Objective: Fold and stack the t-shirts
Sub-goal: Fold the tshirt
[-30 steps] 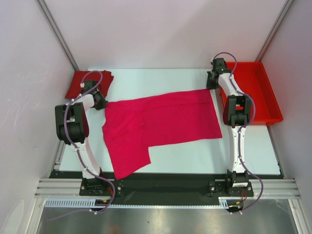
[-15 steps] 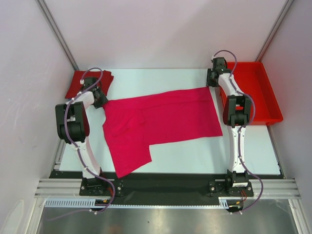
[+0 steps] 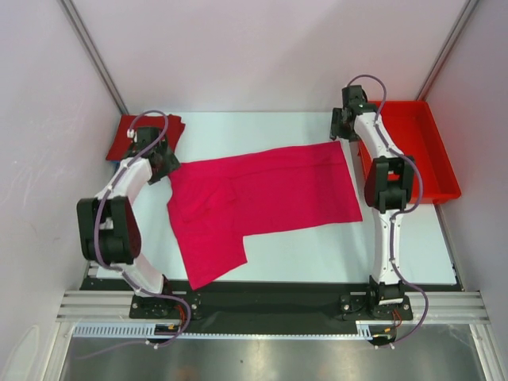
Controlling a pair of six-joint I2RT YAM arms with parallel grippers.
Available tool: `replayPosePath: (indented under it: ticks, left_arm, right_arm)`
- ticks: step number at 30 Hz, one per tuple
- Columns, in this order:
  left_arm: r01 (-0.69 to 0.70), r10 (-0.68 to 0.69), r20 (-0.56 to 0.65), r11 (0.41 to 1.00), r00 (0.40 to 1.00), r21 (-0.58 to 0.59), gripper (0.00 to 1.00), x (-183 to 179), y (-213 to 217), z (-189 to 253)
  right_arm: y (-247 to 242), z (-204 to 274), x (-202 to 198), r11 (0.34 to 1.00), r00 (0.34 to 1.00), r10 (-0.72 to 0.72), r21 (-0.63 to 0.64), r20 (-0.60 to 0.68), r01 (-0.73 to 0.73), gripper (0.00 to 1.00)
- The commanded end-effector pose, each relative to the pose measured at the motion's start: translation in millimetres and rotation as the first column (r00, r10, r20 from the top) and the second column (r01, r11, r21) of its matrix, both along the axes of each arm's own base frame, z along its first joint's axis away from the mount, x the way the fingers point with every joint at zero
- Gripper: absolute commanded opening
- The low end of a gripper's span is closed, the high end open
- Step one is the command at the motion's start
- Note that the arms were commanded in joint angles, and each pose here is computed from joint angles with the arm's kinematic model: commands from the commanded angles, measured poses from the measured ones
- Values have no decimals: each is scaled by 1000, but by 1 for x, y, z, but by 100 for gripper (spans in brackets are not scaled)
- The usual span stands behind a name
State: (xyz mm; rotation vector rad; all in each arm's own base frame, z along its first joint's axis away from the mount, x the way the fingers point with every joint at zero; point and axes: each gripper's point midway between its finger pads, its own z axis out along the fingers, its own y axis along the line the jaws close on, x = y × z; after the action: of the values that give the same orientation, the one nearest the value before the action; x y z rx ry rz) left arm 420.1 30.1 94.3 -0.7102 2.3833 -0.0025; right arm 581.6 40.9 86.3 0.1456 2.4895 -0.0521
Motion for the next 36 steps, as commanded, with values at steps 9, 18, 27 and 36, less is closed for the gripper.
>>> replayPosePath:
  ticks: [9,18,27,36]
  left_arm:
    - [-146,146,-24,989,989,-27,66,-131,-42,48]
    - [-237,214,-153,959,965,-153,58,-259,-74,7]
    - [-146,117,-223,982,968,-119,51,-290,-102,-25]
    - [-66,67,1,997,998,-34,45,-283,-68,47]
  right_arm:
    - [90,70,-132,957,982,171,251,-85,-145,57]
    - [187,62,-293,877,900,407,345,-158,-336,57]
    - [236,56,-370,771,845,526,474,-98,-425,55]
    - [377,35,-422,543,681,730,652,-55,-529,29]
